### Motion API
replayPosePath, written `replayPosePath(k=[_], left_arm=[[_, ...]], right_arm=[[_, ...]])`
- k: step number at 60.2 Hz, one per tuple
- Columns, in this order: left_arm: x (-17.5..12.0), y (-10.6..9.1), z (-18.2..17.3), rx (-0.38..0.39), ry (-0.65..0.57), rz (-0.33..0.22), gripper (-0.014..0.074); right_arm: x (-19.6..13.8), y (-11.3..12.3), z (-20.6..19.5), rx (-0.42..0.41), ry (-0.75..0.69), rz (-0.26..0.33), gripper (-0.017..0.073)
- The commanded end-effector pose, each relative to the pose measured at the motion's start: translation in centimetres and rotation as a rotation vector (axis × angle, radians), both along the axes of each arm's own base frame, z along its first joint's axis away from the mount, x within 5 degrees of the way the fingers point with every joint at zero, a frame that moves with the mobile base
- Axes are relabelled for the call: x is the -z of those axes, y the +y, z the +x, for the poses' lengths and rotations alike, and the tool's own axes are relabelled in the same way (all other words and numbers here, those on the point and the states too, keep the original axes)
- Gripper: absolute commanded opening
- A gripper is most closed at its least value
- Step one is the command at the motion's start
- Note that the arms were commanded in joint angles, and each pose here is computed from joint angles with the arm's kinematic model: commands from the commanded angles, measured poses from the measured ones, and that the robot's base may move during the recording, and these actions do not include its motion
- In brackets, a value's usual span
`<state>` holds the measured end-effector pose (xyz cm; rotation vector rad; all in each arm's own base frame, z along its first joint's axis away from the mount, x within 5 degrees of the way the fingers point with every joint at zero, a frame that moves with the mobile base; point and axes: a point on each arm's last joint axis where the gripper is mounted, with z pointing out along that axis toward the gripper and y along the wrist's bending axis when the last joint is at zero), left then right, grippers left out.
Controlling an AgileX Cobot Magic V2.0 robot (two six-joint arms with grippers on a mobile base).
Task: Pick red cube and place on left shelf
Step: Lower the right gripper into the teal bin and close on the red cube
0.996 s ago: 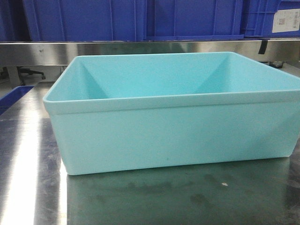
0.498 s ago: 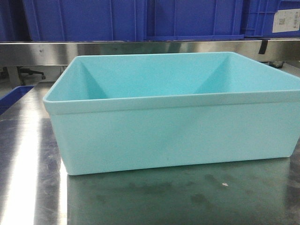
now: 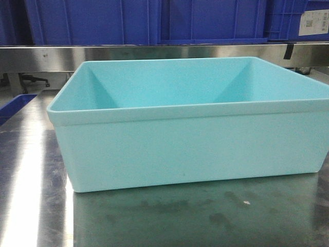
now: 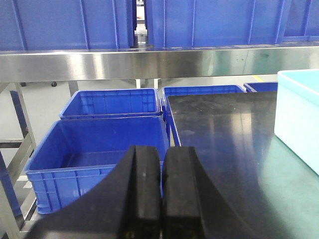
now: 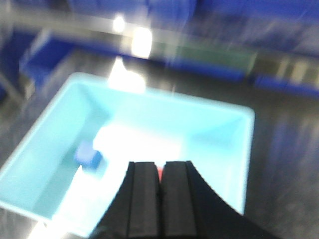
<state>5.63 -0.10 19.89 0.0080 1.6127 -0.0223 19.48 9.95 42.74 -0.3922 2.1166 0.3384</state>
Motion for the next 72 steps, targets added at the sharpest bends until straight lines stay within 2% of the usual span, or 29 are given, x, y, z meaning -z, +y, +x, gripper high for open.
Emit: replayPosePath(k=[1,8,22,27,59,72], left_arm=[[-0.1,0.0,0.0,0.003,-0.080,-0.009,0.0101],[-0.1,0.0,0.0,0.003,-0.080,-0.009,0.0101],[-0.1,0.0,0.0,0.003,-0.080,-0.009,0.0101],[-0.1,0.0,0.0,0.003,-0.080,-0.009,0.0101],[-0.1,0.0,0.0,0.003,-0.080,-0.009,0.0101],[-0.1,0.0,0.0,0.003,-0.080,-0.009,0.0101]], right_arm=[[0.0,1.5,1.9,-0.023,0.014,0.004,0.0062],[2.9,3.3,4.6,-0.030,0.138,-0.015,0.0152],[6.9,4.9,7.7,-0.014,0.270,-0.062,0.0527],[8.0,5.2,8.5,-0.004,0.309,-0.075,0.0631],[15.3,7.3,12.7,0.009,0.437,-0.164,0.0626],[16.8,7.8,13.9,0.010,0.413,-0.156,0.0626]])
